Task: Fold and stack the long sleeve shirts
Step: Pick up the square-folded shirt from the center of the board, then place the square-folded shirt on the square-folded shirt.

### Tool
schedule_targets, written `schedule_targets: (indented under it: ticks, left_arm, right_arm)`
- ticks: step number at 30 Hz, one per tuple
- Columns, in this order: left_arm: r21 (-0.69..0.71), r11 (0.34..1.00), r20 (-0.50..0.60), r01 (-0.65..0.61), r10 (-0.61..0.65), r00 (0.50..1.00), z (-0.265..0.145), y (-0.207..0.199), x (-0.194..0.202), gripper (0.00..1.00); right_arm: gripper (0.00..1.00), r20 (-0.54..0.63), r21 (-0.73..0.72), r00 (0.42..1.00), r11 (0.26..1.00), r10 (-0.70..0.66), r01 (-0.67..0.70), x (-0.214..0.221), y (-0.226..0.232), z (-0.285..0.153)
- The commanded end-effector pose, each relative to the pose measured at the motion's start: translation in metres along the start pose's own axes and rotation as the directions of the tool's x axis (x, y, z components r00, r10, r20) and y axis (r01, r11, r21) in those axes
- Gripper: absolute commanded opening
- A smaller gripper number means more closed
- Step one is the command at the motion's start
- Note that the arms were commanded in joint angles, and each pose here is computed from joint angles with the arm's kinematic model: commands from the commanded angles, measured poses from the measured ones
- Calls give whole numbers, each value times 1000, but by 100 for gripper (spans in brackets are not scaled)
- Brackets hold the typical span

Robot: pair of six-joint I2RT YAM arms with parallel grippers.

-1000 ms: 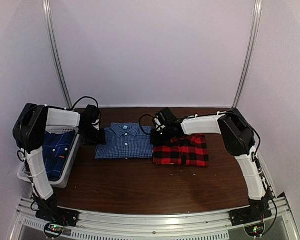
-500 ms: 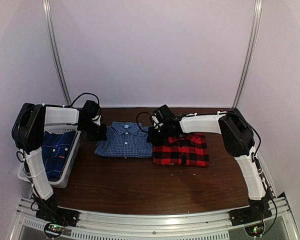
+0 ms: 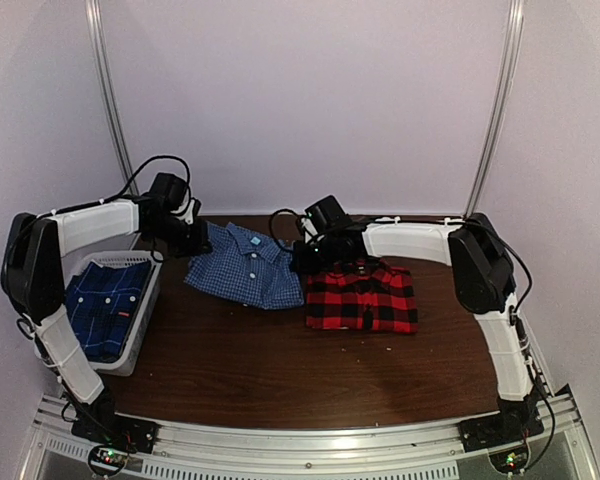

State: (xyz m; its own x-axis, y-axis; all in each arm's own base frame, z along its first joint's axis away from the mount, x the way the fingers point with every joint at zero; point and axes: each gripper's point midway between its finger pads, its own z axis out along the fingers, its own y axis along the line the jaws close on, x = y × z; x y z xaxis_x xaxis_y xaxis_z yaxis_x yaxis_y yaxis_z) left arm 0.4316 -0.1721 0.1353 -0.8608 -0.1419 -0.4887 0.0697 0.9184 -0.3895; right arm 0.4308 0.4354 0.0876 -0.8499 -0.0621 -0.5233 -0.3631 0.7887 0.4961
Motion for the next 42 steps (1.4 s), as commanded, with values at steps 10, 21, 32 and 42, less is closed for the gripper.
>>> schedule_targets:
  ticks: [10, 21, 32, 42]
  left_arm:
    - [215, 976, 104, -48, 26, 994, -51, -71, -21, 0]
    - [373, 925, 82, -70, 42, 996, -34, -167, 10, 0]
    - [467, 881, -8, -78, 92, 996, 10, -243, 63, 0]
    - [499, 862, -41, -88, 125, 991, 33, -273, 79, 0]
  right_arm:
    - [0, 170, 35, 981, 996, -88, 83, -59, 39, -99]
    - [0, 215, 172, 974, 985, -70, 33, -36, -22, -177]
    - [0, 232, 292, 973, 953, 16, -85, 23, -107, -232]
    - [0, 240, 335, 970, 934, 45, -127, 34, -143, -249]
